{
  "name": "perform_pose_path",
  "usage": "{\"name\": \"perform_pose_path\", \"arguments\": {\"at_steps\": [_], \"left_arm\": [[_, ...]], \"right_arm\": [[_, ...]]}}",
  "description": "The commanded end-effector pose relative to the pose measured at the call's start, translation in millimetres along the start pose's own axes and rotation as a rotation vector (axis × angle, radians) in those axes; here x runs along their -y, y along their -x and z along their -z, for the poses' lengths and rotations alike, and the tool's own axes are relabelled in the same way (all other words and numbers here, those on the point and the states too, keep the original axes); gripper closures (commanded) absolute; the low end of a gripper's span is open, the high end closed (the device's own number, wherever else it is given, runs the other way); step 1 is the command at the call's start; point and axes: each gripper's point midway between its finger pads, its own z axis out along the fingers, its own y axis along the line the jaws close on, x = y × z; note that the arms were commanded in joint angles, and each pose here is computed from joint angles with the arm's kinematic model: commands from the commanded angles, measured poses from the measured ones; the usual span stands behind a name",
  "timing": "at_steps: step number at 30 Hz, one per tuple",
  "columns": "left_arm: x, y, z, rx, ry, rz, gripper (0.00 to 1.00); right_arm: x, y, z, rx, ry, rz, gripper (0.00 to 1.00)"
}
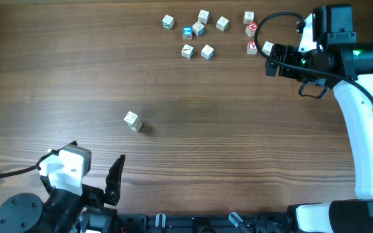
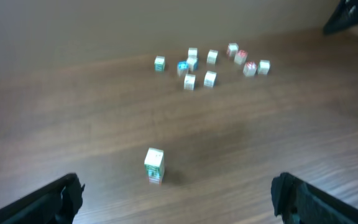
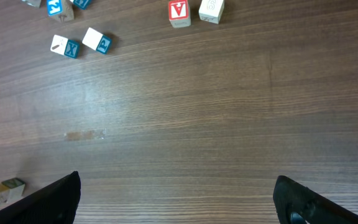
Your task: Form a tower
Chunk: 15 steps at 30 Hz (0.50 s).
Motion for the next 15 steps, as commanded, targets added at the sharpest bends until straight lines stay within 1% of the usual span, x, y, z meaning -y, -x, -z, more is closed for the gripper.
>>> {"name": "perform_pose_path", "arguments": {"at_steps": [1, 3, 4, 8, 10, 12, 13, 15], "left_arm": [[2.1, 4.8, -15.8, -0.035, -0.028, -0.098, 0.0], [1.4, 2.5, -46.8, -0.133, -0.056, -0.082, 0.0], [-0.9, -2.6, -77.6, -0.25, -0.075, -0.064, 0.0], [-12.7, -9.5, -130.9, -0.454, -0.075, -0.091, 0.0], [-32.1, -25.5, -173.0, -0.66, -0.026, -0.111, 0.0], [-37.9, -42.3, -197.4, -0.757, -0.034, -0.133, 0.0], [-41.1, -63.8, -208.2, -0.851, -0.064, -0.193, 0.0], [-48.0, -86.2, -211.4, -0.96, -0.071, -0.246, 0.0]], "right_arm": [[4.7, -1.4, -1.0, 0.001, -0.019, 0.014, 0.0], [4.7, -1.4, -1.0, 0.001, -0.019, 0.014, 0.0], [4.7, -1.4, -1.0, 0.001, -0.019, 0.014, 0.0], [4.7, -1.4, -1.0, 0.001, -0.019, 0.014, 0.0], [4.7, -1.4, -1.0, 0.001, -0.019, 0.014, 0.0], [4.7, -1.4, -1.0, 0.001, -0.019, 0.014, 0.0], [4.7, -1.3, -1.0, 0.001, -0.019, 0.014, 0.0], [4.7, -1.3, -1.0, 0.001, -0.019, 0.014, 0.0]]}}
